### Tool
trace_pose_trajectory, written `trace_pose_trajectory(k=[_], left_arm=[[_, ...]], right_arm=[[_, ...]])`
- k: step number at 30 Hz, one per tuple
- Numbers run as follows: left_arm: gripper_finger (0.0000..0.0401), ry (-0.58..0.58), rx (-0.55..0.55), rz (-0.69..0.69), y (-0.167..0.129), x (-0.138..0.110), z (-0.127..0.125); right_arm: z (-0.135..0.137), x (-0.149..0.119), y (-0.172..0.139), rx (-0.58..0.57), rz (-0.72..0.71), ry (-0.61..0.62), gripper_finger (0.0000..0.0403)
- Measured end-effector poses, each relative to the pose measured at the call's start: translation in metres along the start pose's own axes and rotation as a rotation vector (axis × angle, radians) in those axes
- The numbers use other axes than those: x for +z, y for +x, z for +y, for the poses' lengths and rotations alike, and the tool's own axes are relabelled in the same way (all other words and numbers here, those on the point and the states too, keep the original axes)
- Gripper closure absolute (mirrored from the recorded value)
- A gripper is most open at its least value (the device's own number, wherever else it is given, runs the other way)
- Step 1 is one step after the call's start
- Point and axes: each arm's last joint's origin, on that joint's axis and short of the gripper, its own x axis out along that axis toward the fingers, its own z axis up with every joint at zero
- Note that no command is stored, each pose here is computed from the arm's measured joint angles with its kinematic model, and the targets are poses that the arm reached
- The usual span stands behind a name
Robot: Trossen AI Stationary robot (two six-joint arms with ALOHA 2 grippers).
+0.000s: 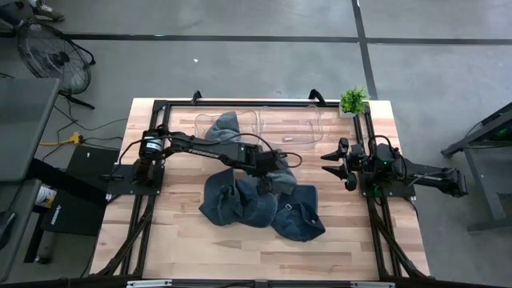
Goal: Pick & Place hat
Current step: Put the gray cap into the left transparent bin
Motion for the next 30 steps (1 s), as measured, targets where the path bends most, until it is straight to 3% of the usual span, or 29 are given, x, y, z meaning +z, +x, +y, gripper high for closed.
trace_pose_trajectory(k=[10,12,20,30], left_arm=[[0.0364,0.001,-0.002,0.01,0.0,-0.001,0.0],[0.039,0.0,-0.011,0.011,0.0,-0.001,0.0],[0.0398,0.004,-0.024,0.041,-0.004,0.0,0.0],[0.04,0.067,-0.012,0.033,-0.051,0.034,-0.002]], right_arm=[[0.0,0.0,0.0,0.0,0.0,0.0,0.0215],[0.0,0.0,0.0,0.0,0.0,0.0,0.0215],[0.0,0.0,0.0,0.0,0.0,0.0,0.0215],[0.0,0.0,0.0,0.0,0.0,0.0,0.0215]])
